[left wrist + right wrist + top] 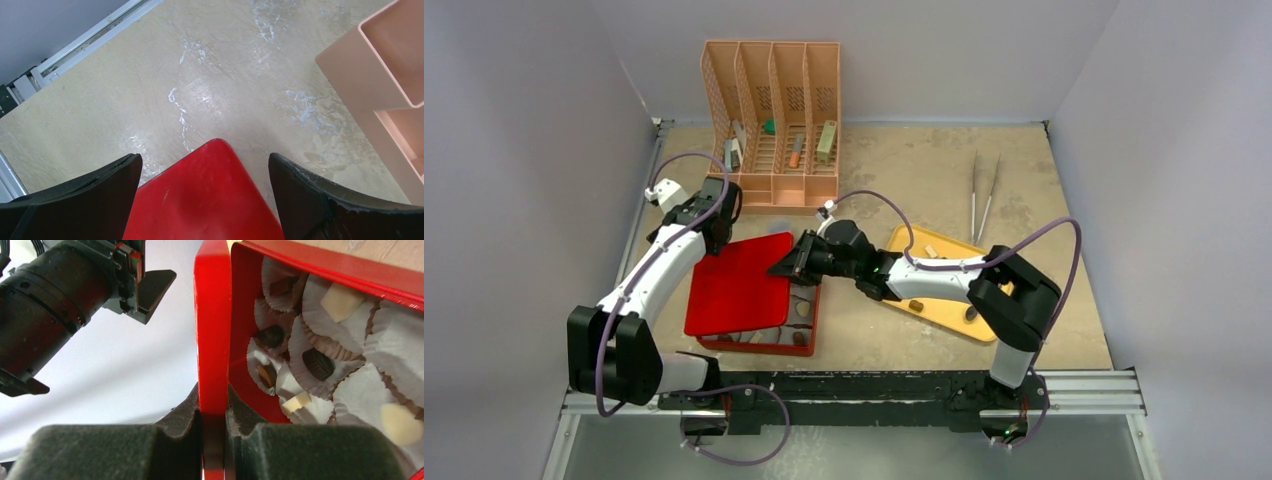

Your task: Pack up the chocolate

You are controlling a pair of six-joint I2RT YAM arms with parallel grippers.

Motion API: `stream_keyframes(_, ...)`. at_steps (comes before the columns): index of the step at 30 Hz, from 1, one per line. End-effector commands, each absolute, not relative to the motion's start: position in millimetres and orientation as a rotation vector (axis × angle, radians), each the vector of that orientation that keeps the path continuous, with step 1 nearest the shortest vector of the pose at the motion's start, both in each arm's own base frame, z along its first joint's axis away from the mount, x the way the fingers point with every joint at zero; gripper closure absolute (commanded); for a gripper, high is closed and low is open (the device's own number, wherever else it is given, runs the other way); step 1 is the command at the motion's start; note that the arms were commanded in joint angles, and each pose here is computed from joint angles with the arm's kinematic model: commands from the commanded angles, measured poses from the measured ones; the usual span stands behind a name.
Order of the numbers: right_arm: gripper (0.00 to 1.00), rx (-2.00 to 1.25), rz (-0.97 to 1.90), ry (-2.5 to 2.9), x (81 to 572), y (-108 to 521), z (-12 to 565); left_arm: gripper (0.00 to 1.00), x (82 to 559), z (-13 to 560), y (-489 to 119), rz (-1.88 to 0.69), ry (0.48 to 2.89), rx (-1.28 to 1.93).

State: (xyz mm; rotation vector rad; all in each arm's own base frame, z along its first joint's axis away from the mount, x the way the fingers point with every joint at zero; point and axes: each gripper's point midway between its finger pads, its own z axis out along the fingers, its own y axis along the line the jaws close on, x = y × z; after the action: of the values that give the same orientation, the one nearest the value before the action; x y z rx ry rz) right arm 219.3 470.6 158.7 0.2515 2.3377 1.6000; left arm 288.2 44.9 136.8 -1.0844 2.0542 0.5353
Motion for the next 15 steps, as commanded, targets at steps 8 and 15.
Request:
stream_keyframes(8,0.93,0.266,1.713,2.283,207,485,173,0.02,305,154,48,0.329,1.992,-1.131)
stream_keyframes(15,0.92,0.28,1.667,2.294,206,479,169,0.04,289,170,78,0.539,1.868,-1.193)
